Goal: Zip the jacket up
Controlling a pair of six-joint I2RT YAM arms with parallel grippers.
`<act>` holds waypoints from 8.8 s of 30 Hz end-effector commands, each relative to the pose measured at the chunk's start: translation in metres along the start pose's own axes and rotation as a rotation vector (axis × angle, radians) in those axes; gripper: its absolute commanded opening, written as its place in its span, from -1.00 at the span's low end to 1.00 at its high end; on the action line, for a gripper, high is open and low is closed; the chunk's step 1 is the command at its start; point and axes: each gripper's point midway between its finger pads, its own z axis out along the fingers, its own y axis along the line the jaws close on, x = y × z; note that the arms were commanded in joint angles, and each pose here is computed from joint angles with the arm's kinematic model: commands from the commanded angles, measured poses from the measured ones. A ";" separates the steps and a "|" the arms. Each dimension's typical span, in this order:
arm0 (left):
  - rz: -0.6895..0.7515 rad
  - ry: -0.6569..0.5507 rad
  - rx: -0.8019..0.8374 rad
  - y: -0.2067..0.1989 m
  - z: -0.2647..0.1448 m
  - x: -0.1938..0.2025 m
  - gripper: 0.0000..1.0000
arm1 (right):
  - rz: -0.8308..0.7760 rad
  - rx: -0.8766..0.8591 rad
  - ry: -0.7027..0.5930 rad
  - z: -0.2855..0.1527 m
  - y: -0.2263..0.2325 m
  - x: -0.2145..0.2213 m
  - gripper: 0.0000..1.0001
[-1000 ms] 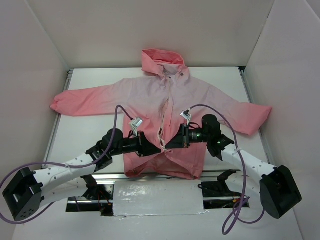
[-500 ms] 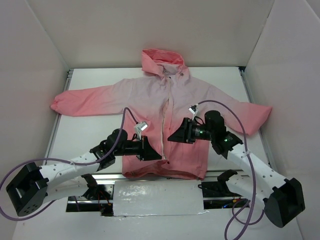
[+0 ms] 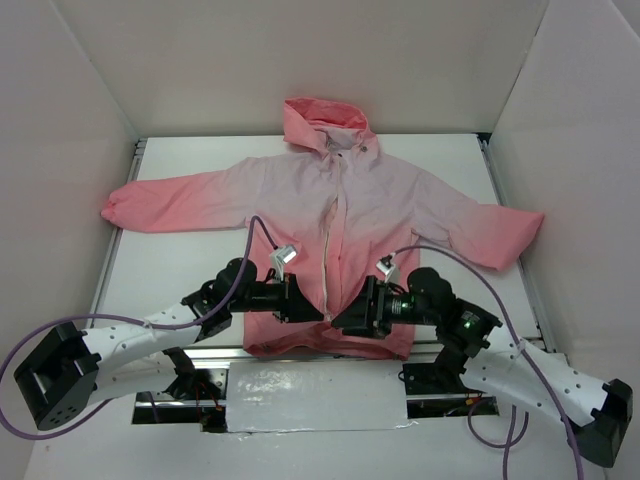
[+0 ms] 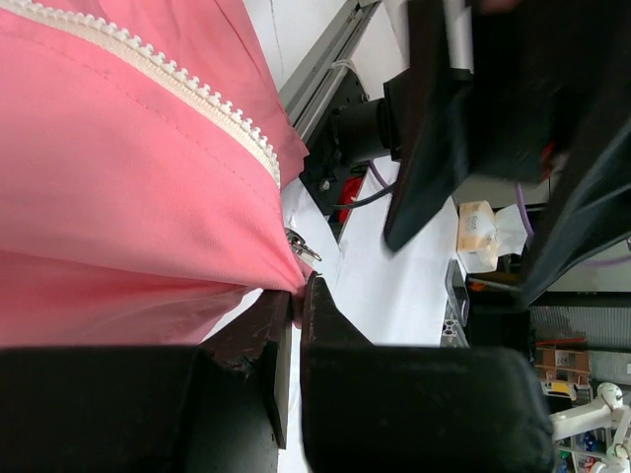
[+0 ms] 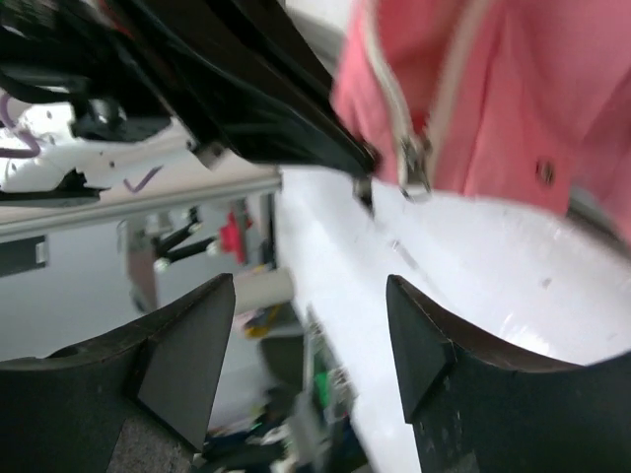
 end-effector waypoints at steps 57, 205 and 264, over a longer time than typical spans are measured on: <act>0.058 -0.007 0.082 -0.017 -0.003 0.002 -1.00 | 0.191 -0.042 -0.067 0.040 -0.034 -0.002 -0.39; -0.019 0.151 0.066 -0.013 0.007 0.013 -1.00 | -0.310 -0.303 -0.340 0.036 -0.019 -0.080 -1.00; -0.087 0.010 -0.455 0.044 -0.095 0.054 -1.00 | -0.460 0.006 -0.811 -0.056 0.046 -0.588 -1.00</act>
